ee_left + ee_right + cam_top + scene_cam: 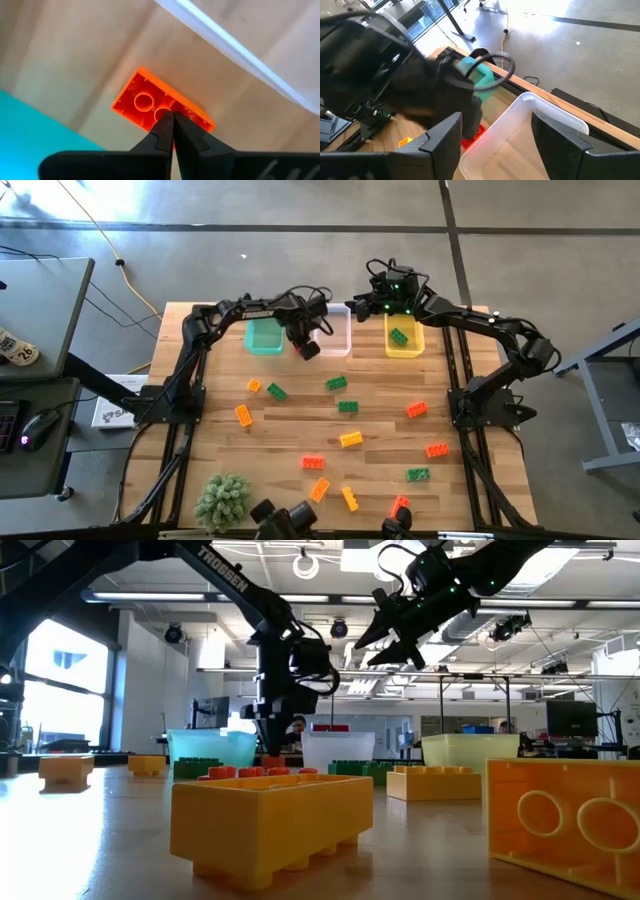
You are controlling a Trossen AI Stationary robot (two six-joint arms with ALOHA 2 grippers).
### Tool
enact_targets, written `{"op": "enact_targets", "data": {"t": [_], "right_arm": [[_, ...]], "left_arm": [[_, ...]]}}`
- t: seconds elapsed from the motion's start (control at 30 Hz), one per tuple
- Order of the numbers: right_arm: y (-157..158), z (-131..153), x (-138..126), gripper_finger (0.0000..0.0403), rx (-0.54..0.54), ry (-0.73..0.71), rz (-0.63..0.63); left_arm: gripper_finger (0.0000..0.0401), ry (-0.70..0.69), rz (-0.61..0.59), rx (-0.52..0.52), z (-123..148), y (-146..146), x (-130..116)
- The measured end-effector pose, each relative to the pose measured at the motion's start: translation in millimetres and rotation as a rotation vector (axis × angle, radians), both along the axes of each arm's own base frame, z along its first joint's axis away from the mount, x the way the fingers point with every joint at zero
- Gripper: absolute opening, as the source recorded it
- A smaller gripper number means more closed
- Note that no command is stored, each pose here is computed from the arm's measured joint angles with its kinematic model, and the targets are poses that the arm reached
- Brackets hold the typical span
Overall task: Sort & place blocks by color
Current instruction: Put the orange game piece into the blue bin
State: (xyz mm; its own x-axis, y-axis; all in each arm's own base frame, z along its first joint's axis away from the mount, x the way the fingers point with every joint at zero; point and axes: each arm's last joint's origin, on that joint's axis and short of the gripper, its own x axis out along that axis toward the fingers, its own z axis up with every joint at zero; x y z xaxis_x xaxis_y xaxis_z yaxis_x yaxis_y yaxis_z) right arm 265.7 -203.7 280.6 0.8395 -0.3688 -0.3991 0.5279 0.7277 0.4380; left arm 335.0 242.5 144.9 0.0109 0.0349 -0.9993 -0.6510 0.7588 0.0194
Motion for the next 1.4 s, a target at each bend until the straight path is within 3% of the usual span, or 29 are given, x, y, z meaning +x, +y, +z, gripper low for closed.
{"op": "enact_targets", "data": {"t": [0.4, 0.93, 1.2, 1.4], "right_arm": [[1, -1, 0, 0.0227, 0.031, 0.000, -0.003], [2, -3, 0, 0.0227, 0.089, -0.003, 0.011], [3, -7, -2, 0.0227, 0.125, 0.026, 0.005], [5, -9, -3, 0.0227, 0.103, 0.062, 0.042]], "left_arm": [[0.0000, 0.073, -0.102, -0.075, 11, -58, 18], [0.0000, 0.045, -0.271, -0.125, 12, -153, 54], [0.0000, 0.063, -0.322, -0.074, 13, -174, 58], [0.0016, 0.072, -0.234, -0.043, 13, -173, 58]]}}
